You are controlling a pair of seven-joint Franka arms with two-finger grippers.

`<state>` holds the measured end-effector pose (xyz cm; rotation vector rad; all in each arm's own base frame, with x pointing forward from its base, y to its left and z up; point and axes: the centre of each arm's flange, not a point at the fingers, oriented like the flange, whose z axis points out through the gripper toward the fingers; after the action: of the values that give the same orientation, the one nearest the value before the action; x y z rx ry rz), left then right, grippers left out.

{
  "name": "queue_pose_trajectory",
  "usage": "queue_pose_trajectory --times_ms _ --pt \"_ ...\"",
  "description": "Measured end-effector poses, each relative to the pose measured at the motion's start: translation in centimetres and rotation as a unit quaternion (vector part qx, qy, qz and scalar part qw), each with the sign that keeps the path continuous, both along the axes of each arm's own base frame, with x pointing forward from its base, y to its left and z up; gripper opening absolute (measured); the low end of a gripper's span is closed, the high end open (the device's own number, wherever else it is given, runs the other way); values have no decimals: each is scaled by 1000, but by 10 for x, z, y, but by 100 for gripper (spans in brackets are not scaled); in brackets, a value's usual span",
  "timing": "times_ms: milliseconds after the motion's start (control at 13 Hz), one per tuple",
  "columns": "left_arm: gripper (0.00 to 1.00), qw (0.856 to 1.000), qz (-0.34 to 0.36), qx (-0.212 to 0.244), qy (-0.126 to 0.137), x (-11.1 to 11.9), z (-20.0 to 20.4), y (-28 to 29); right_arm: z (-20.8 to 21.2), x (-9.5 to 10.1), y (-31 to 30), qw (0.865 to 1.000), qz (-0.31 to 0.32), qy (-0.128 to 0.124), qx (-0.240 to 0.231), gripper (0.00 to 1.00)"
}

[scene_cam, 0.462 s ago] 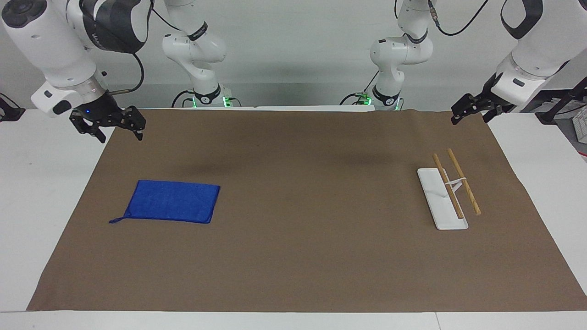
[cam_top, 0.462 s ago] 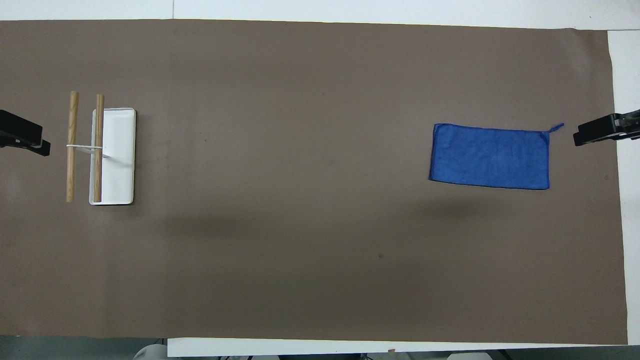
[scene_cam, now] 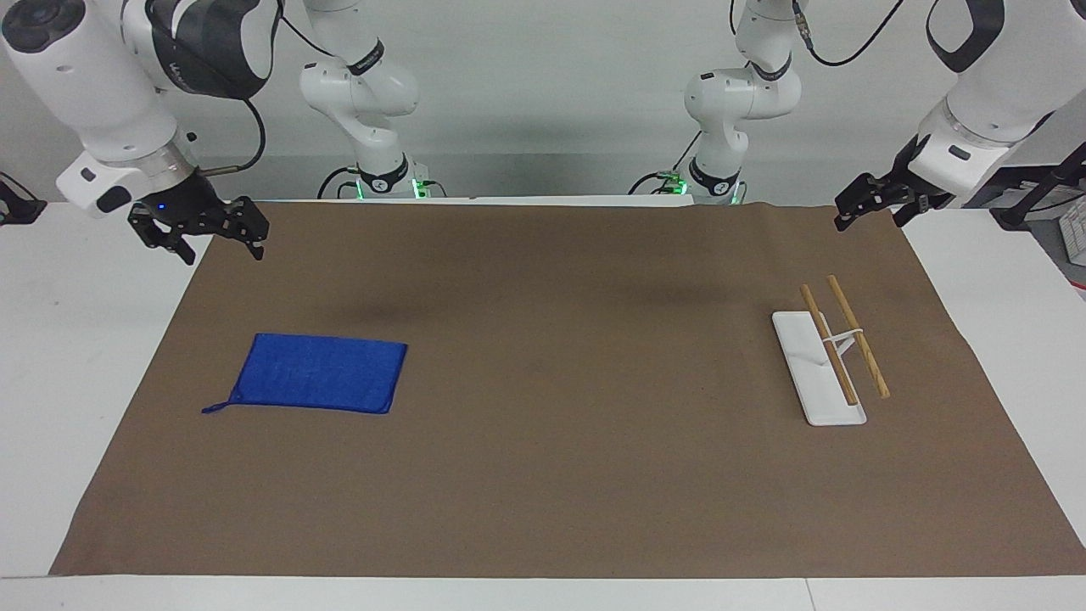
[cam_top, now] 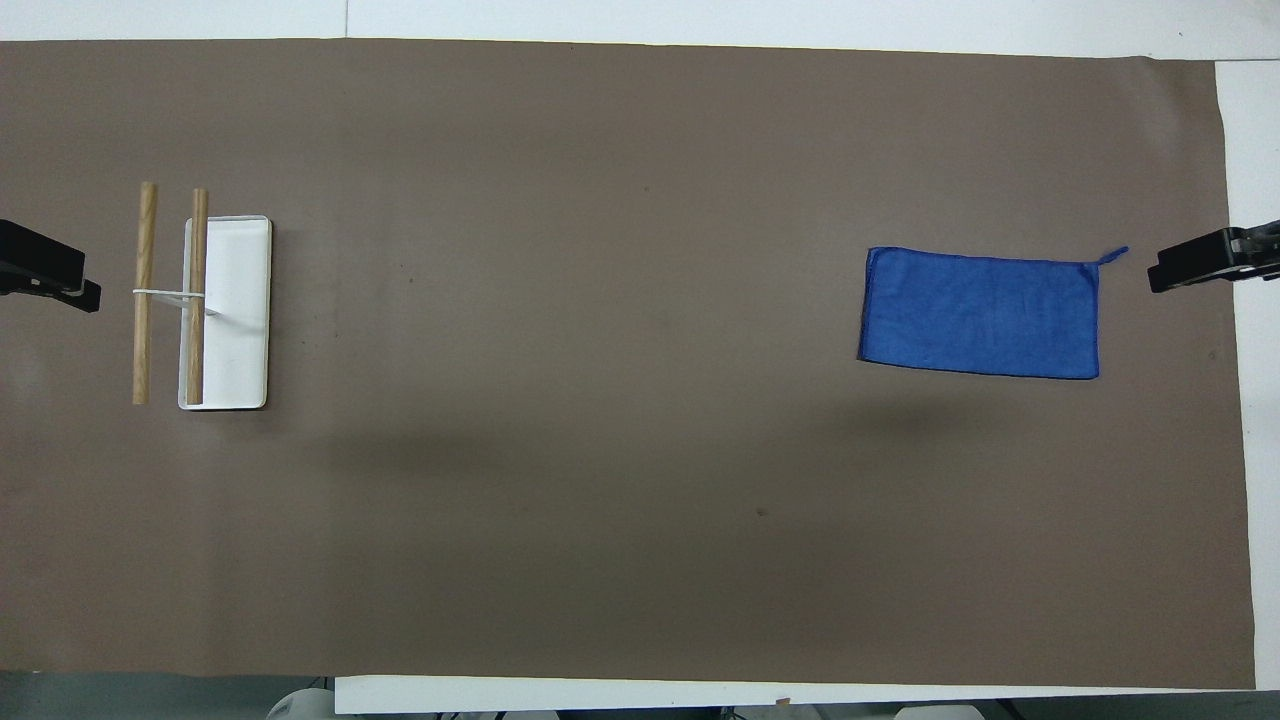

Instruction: Right arm passes towel to left arm to hang

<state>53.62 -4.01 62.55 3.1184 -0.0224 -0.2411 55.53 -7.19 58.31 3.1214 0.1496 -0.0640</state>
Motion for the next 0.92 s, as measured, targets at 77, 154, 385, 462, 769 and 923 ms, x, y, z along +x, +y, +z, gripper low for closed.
queue_pose_trajectory --times_ms 77,154,385,462,769,923 --pt "100 1000 0 0 0 0 0 0 -7 4 -1 1000 2 2 0 100" --pt "100 1000 0 0 0 0 0 0 -23 12 -3 1000 2 -1 0 100" --pt "100 1000 0 0 0 0 0 0 -118 34 -8 1000 2 -14 -2 100" --pt "100 1000 0 0 0 0 0 0 -149 36 -7 1000 2 -22 0 100" --pt "100 1000 0 0 0 0 0 0 -243 25 0 999 2 -45 5 100" --pt "100 1000 0 0 0 0 0 0 -270 21 0 999 1 -41 6 100"
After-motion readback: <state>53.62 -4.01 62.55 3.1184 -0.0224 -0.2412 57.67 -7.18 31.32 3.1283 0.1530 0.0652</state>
